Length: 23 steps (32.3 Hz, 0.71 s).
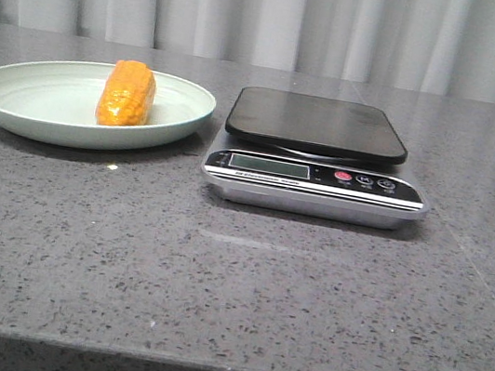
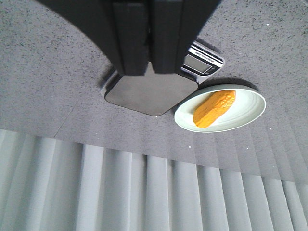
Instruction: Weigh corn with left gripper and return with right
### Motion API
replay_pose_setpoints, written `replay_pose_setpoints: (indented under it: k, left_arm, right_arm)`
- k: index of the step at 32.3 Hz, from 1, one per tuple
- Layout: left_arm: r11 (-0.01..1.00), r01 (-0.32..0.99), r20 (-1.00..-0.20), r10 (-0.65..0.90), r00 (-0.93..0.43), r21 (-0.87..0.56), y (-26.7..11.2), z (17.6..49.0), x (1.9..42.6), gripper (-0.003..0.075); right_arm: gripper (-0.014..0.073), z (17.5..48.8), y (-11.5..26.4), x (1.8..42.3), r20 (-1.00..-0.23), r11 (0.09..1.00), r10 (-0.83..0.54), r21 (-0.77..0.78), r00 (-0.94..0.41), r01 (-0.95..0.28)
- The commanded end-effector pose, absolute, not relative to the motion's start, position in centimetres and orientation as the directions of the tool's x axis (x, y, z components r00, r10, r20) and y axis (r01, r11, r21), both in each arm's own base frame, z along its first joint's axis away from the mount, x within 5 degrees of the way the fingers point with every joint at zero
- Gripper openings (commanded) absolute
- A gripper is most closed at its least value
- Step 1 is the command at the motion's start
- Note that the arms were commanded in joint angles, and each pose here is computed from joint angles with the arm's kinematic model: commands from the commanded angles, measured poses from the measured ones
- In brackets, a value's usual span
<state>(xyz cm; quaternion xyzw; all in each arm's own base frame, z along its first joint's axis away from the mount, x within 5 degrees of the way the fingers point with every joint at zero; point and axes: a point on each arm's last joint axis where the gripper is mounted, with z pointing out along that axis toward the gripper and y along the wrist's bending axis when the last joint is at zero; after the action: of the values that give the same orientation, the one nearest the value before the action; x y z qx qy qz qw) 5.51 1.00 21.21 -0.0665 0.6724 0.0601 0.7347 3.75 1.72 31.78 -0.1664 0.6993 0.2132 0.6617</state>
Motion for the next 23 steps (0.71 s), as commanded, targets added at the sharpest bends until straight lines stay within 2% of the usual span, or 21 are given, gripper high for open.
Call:
replay_pose_setpoints:
  k: [1,13,23]
  left_arm:
    - [0.982,-0.185,-0.984,0.007,0.177,-0.027,0.99,21.8,5.26,0.0127]
    - [0.984,-0.176,-0.983,0.006,0.182,-0.027,0.96,21.84,5.26,0.0127]
    - [0.993,-0.118,-0.984,-0.004,0.18,-0.026,0.64,21.83,5.31,0.0127]
  right_arm:
    - [0.0142,33.17,1.72,3.69,-0.997,0.852,0.07,0.049,0.02,-0.521]
    - [0.0142,33.18,1.72,3.69,-0.997,0.852,0.07,0.049,0.021,-0.521]
    - [0.0142,33.18,1.72,3.69,-0.997,0.852,0.07,0.049,0.021,-0.521]
